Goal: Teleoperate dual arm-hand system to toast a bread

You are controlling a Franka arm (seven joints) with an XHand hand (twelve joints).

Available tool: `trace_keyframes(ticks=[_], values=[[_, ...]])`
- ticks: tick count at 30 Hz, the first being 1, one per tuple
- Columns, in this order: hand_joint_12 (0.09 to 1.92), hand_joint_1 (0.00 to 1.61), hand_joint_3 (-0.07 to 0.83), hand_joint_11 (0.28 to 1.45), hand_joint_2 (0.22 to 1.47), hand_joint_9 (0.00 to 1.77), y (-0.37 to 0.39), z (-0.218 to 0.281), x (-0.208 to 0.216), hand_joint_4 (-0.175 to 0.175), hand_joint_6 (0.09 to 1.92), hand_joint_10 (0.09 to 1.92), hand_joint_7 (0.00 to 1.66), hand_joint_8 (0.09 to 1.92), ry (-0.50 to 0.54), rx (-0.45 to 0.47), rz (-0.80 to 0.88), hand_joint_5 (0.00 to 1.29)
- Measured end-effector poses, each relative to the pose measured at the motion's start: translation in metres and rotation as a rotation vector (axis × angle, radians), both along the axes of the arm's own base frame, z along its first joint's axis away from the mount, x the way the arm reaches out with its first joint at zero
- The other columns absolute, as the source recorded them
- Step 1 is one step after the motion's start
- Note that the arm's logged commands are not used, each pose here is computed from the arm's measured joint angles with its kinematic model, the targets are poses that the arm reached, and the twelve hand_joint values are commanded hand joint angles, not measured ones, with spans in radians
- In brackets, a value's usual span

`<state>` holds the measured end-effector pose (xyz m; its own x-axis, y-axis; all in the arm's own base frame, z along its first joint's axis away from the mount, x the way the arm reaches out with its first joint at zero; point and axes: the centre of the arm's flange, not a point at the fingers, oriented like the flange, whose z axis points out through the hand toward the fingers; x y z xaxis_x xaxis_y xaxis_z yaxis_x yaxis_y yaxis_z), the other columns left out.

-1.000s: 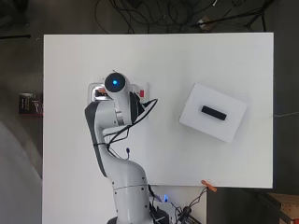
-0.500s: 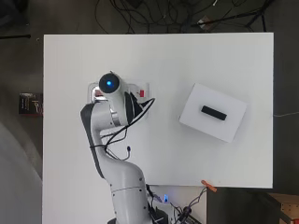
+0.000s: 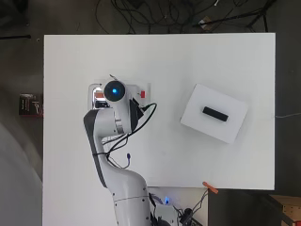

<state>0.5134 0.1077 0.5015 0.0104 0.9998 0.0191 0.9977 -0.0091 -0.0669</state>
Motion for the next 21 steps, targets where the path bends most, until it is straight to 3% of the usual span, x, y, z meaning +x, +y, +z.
trace_keyframes(ticks=[4, 5, 6, 8, 10, 13, 21], values=[[0.09, 1.25, 0.001, 0.88, 1.13, 1.45, 0.003, -0.005, -0.004, -0.175, 1.18, 0.09, 1.18, 0.76, 0.012, -0.004, 0.005, 0.77], [0.09, 1.14, 0.001, 0.89, 1.16, 1.46, 0.004, -0.007, -0.001, -0.049, 1.2, 0.09, 1.21, 0.59, 0.018, -0.009, 0.005, 0.79], [0.09, 1.04, 0.002, 0.89, 1.18, 1.46, 0.006, -0.008, 0.003, 0.052, 1.22, 0.09, 1.26, 0.39, 0.023, -0.013, 0.004, 0.79], [0.12, 1.17, 0.001, 0.88, 1.15, 1.47, 0.008, -0.013, 0.006, -0.083, 1.18, 0.09, 1.21, 0.62, 0.028, -0.016, 0.002, 0.78], [0.14, 1.23, 0.003, 0.86, 1.14, 1.47, 0.009, -0.017, 0.009, -0.152, 1.18, 0.09, 1.18, 0.75, 0.023, -0.008, 0.004, 0.76], [0.13, 1.25, 0.003, 0.83, 1.14, 1.45, 0.015, -0.022, 0.009, -0.174, 1.21, 0.09, 1.16, 0.78, 0.027, -0.001, 0.009, 0.75], [0.1, 1.24, 0.001, 0.8, 1.16, 1.39, 0.027, -0.024, 0.013, -0.175, 1.29, 0.09, 1.11, 0.86, 0.108, -0.05, 0.043, 0.71]])
